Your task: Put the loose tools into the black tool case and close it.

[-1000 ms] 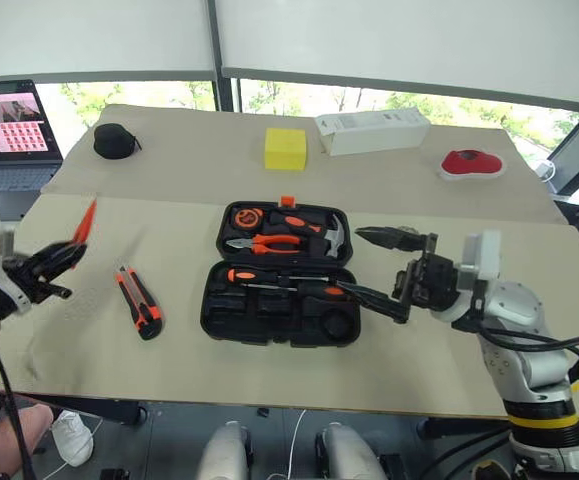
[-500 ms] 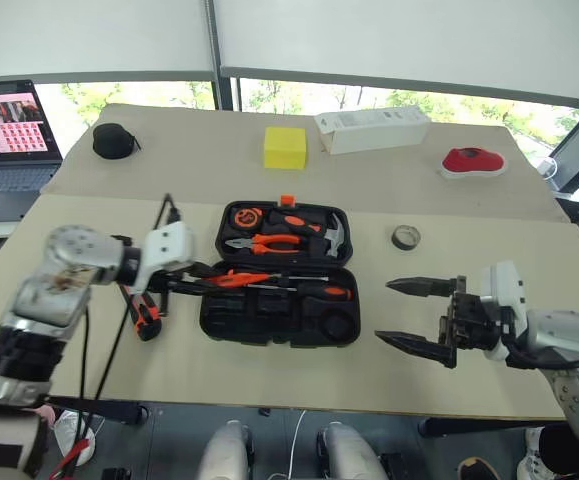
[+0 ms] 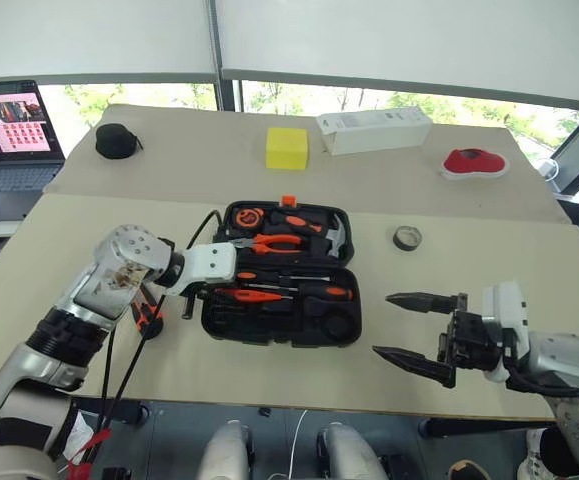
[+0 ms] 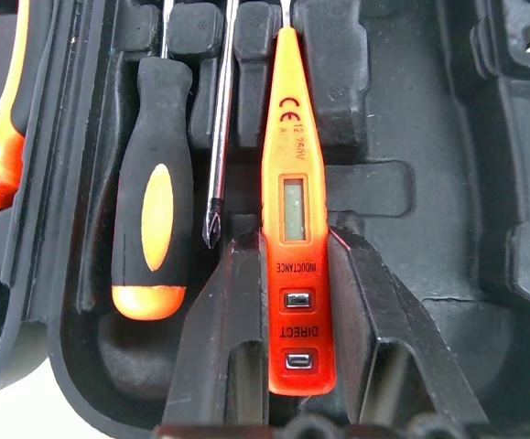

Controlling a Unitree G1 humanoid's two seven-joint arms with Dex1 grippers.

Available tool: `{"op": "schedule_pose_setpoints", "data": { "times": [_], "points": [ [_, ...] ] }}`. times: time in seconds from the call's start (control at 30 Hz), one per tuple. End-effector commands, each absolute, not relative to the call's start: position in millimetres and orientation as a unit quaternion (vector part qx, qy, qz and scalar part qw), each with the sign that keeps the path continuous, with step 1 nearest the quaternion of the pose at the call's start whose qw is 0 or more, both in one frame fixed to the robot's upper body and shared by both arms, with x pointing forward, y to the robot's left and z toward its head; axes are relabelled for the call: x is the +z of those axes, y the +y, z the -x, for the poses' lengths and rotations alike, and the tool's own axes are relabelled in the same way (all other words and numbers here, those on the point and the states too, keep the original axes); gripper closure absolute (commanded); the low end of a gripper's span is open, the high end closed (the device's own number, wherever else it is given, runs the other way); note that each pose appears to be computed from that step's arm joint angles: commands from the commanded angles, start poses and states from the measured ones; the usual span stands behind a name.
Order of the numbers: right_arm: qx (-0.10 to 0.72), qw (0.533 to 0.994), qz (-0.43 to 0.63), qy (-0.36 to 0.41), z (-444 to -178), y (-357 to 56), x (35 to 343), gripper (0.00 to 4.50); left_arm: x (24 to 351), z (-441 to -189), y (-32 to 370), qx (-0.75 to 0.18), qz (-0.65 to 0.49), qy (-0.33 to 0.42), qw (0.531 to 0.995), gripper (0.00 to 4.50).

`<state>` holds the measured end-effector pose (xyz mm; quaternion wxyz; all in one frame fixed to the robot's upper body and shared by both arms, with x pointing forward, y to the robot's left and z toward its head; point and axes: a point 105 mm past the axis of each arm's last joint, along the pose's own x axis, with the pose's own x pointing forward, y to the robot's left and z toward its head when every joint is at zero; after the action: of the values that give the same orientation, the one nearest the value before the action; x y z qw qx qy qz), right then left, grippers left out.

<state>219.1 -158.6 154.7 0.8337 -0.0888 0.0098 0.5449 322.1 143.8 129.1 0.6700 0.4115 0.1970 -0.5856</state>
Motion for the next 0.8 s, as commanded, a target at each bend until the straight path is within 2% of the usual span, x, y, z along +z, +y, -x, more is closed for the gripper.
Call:
{"op": "schedule_pose_setpoints", "data": {
  "times": [0.03, 0.13, 0.2, 0.37, 0.47, 0.53, 0.67, 0.7, 0.73, 0.8],
  "points": [
    [0.544, 0.833, 0.098, -0.019, -217.9, -156.7, 166.3, 0.00, 120.9, -324.0, 146.3, -0.577, -0.435, 0.224, 0.654, 4.04],
    [0.546, 0.832, 0.096, -0.022, -219.3, -155.5, 167.2, 0.00, 118.5, -322.8, 146.4, -0.577, -0.423, 0.240, 0.656, 4.04],
    [0.547, 0.832, 0.095, -0.024, -220.6, -154.8, 168.0, 0.00, 122.3, -320.8, 141.7, -0.588, -0.396, 0.232, 0.666, 3.03],
    [0.548, 0.832, 0.089, -0.023, -220.7, -154.8, 167.5, 0.00, 156.4, -305.9, 130.6, -0.641, -0.300, 0.144, 0.692, 1.49],
    [0.541, 0.838, 0.060, -0.027, -220.7, -157.1, 174.0, 0.00, 176.8, -300.6, 137.7, -0.645, -0.271, 0.105, 0.706, 1.49],
    [0.542, 0.838, 0.059, -0.020, -220.1, -160.4, 173.9, 0.00, 184.0, -305.6, 147.7, -0.625, -0.274, 0.089, 0.726, 1.49],
    [0.542, 0.838, 0.062, -0.015, -223.7, -162.4, 170.2, 0.00, 178.2, -316.2, 154.5, -0.606, -0.266, 0.067, 0.747, 1.49],
    [0.542, 0.838, 0.061, -0.019, -225.2, -161.5, 170.3, 0.00, 174.3, -318.5, 151.1, -0.606, -0.252, 0.061, 0.752, 2.00],
    [0.543, 0.838, 0.060, -0.022, -226.3, -160.6, 170.0, 0.00, 168.5, -319.2, 147.0, -0.612, -0.245, 0.056, 0.750, 2.13],
    [0.543, 0.837, 0.061, -0.025, -227.5, -159.9, 169.8, 0.00, 157.8, -319.8, 141.4, -0.618, -0.230, 0.060, 0.749, 2.95]
  ]
}}
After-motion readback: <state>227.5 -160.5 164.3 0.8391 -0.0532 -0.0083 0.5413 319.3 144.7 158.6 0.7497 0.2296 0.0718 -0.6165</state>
